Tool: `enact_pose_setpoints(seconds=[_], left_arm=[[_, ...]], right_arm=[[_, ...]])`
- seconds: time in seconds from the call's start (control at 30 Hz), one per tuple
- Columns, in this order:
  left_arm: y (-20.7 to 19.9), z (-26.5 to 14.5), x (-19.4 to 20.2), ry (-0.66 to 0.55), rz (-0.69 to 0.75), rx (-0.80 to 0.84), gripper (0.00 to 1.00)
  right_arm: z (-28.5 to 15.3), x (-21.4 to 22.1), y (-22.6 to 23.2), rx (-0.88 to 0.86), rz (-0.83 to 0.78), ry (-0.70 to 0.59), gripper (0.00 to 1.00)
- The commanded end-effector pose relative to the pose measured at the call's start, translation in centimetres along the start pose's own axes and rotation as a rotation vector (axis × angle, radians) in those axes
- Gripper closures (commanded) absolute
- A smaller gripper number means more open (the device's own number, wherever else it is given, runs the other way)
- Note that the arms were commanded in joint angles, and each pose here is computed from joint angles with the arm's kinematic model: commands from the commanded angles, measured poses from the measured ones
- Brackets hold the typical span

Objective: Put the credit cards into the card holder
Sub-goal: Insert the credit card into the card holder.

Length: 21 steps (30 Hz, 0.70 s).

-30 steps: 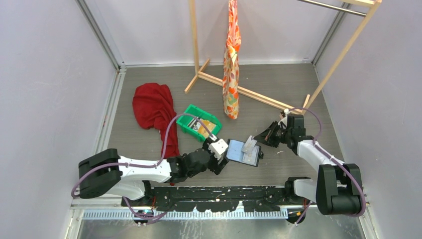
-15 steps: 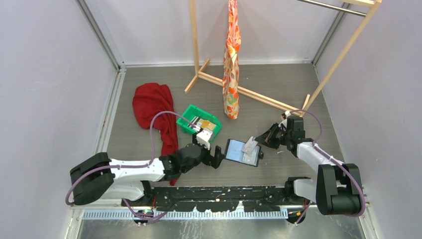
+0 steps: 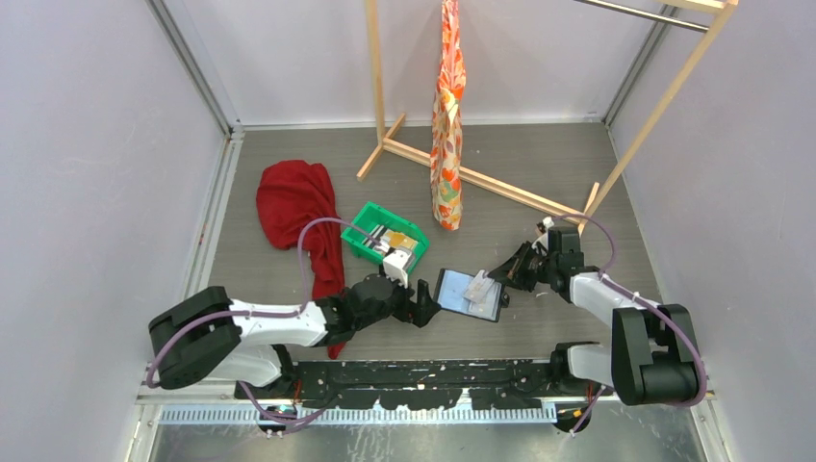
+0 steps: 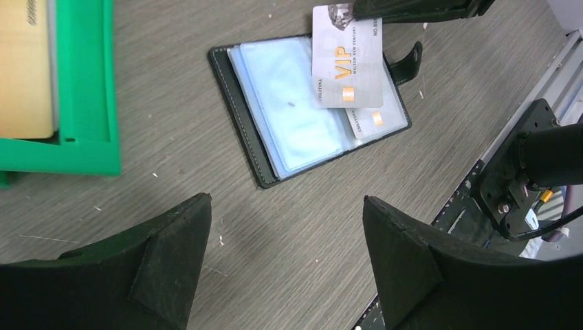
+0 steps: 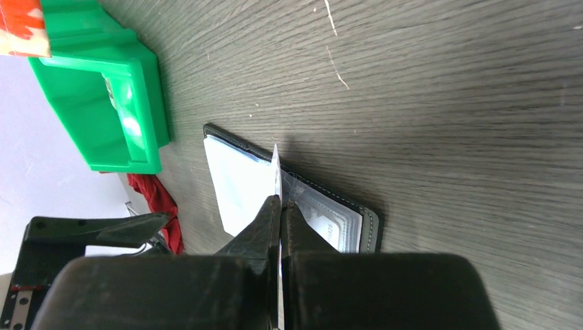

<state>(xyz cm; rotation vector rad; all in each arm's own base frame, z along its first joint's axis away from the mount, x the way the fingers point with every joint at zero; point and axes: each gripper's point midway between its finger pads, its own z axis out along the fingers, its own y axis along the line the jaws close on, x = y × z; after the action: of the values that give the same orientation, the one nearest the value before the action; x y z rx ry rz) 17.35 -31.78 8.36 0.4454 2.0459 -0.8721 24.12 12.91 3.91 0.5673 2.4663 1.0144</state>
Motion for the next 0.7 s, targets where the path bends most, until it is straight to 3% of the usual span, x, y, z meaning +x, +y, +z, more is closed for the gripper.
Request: enact_pose_setpoints(seconds=[0.0, 0.4, 0.67], left_arm=[[-1.7, 1.2, -1.0, -0.016, -0.092, 0.074, 0.20], [-1.9, 3.1, 0.3, 0.086, -0.247, 0.116, 0.30], [-1.3, 2.8, 0.5, 0.117, -0.267, 0.075, 0.33]], right_arm=[[0.5, 0.1, 0.4, -0.026, -0.042, -0.003, 0.99], [1.3, 1.0, 1.4, -0.068, -0.087, 0.036, 0.99], [1.0, 3.1, 0.0, 0.009, 0.032, 0.118, 0.99]])
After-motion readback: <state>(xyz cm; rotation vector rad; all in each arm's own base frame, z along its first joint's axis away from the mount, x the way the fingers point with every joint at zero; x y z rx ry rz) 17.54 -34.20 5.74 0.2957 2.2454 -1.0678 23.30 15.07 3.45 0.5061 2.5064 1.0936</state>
